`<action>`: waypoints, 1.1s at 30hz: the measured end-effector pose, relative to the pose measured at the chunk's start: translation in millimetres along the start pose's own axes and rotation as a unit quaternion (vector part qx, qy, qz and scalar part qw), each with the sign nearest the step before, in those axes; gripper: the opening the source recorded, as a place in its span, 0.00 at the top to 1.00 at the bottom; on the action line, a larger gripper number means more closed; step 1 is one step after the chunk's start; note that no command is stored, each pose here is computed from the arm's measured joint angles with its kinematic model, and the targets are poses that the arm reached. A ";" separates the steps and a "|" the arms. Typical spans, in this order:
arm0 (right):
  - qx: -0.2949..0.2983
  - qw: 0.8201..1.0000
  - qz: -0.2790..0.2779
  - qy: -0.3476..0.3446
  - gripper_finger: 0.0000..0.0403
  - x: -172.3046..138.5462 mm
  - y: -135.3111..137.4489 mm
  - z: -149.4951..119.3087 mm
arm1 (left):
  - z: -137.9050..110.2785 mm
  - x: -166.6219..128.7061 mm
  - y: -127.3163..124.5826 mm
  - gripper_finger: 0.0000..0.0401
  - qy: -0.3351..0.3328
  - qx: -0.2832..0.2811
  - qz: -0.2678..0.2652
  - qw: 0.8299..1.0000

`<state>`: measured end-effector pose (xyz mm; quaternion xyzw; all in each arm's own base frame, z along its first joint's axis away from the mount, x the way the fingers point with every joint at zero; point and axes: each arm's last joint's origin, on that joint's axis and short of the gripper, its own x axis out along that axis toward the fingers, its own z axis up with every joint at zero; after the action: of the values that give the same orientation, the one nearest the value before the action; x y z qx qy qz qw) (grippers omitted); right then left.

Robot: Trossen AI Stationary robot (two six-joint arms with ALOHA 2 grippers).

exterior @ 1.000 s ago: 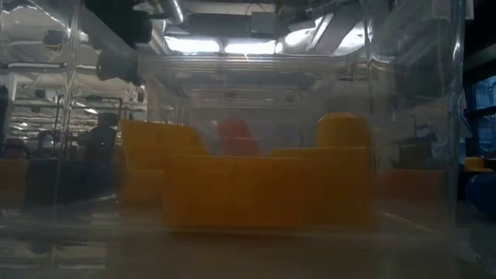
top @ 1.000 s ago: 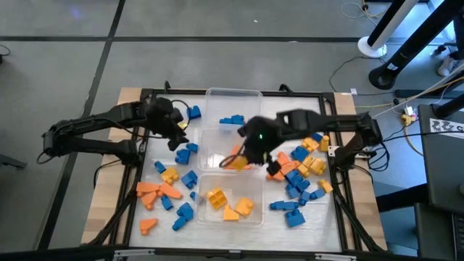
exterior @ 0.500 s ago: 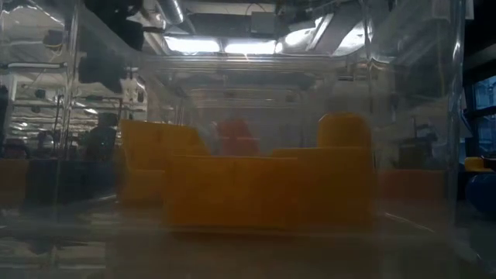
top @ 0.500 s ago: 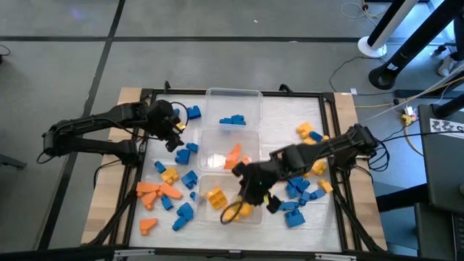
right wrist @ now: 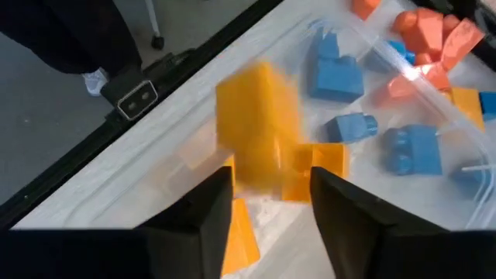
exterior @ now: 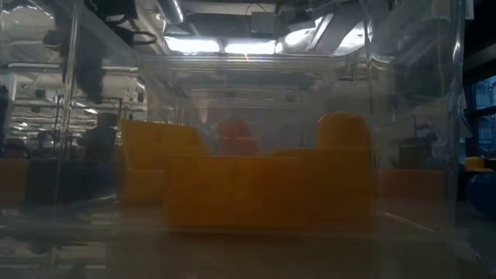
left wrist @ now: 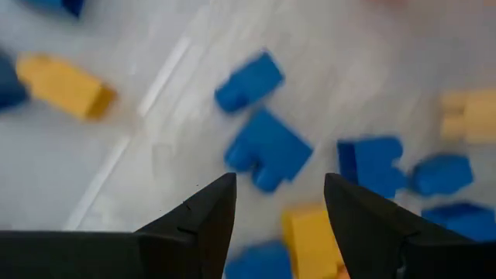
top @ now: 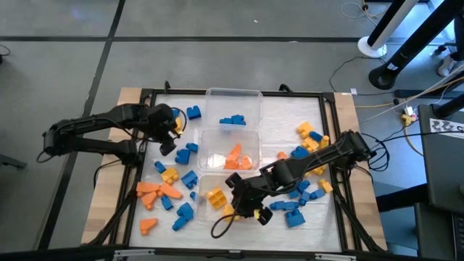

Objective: Sort blocks
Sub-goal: Put the yellow game piece into the bottom transparent bin, then put the blue game piece into the top transparent bin

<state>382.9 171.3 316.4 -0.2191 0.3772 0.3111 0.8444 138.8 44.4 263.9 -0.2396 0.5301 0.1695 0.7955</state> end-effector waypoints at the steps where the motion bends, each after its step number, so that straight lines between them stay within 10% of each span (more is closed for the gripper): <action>1: 0.000 1.000 0.000 0.001 0.53 0.2 -0.1 -0.2 | -3.0 0.1 -0.5 0.54 0.015 -0.002 0.001 1.000; 7: 0.000 1.000 0.000 0.001 0.44 0.1 -0.1 -0.2 | -21.2 -1.1 -3.3 0.54 0.100 -0.025 0.021 0.994; 15: 0.000 1.000 -0.001 0.000 0.43 0.0 -0.1 -0.1 | -32.9 -2.9 -8.0 0.54 0.134 -0.297 0.074 0.943; 19: 0.000 1.000 -0.001 0.000 0.43 -0.1 -0.2 0.1 | -36.8 -3.3 -10.6 0.54 0.142 -0.339 0.089 0.926; 24: 0.000 1.000 -0.001 -0.001 0.43 0.0 -0.2 0.0 | -39.9 -2.8 -17.7 0.54 0.149 -0.272 0.078 0.948; 33: 0.000 1.000 -0.001 -0.001 0.43 0.0 -0.2 0.0 | -41.1 1.4 -42.1 0.54 0.129 0.060 -0.010 0.990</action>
<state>383.0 171.2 316.4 -0.2194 0.3765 0.3104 0.8449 130.1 -13.4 257.7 -0.2169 0.6350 0.0974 0.7350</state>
